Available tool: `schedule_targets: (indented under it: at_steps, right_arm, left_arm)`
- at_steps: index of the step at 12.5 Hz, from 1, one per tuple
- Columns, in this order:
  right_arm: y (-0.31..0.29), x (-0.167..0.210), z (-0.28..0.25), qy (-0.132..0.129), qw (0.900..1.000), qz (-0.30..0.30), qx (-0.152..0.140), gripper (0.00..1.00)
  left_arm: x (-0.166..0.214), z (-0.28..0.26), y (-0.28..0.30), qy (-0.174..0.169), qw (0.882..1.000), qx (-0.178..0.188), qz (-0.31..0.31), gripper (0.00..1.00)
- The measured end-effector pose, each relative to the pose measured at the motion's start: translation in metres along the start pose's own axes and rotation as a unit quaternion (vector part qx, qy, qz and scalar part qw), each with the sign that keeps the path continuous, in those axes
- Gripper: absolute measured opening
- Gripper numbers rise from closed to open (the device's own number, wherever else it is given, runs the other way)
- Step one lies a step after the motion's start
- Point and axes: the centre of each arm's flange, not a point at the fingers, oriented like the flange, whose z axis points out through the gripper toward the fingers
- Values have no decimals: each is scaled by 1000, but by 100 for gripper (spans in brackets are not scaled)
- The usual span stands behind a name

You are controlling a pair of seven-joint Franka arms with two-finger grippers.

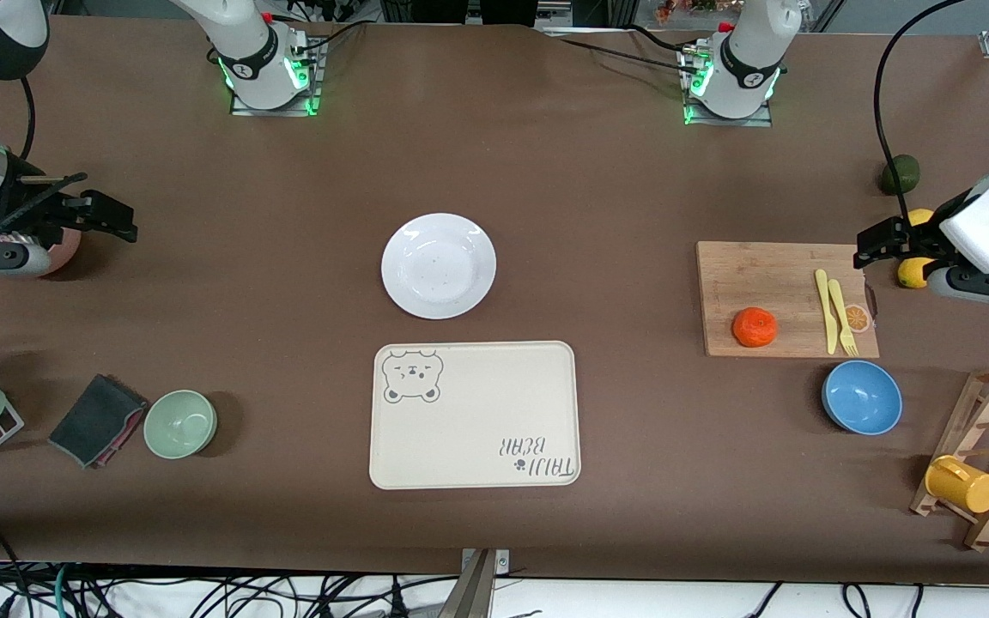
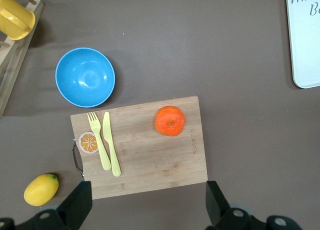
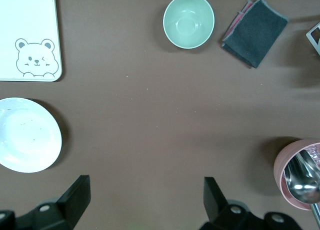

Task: Place orange and plate with both arms
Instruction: 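Lower the left gripper onto the orange on the cutting board and grasp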

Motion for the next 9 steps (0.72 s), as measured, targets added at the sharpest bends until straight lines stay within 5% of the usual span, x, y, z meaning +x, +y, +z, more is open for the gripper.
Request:
schedule_targets:
  at_steps: [3,9]
  right_arm:
    - [0,0,0,0,1000,0,0,100]
    - [0,1,1,0,1000,0,0,100]
  left_arm:
    - [21,34,14,-8,1000,1,12,100]
    - [62,175,32,-89,996,7,27,100]
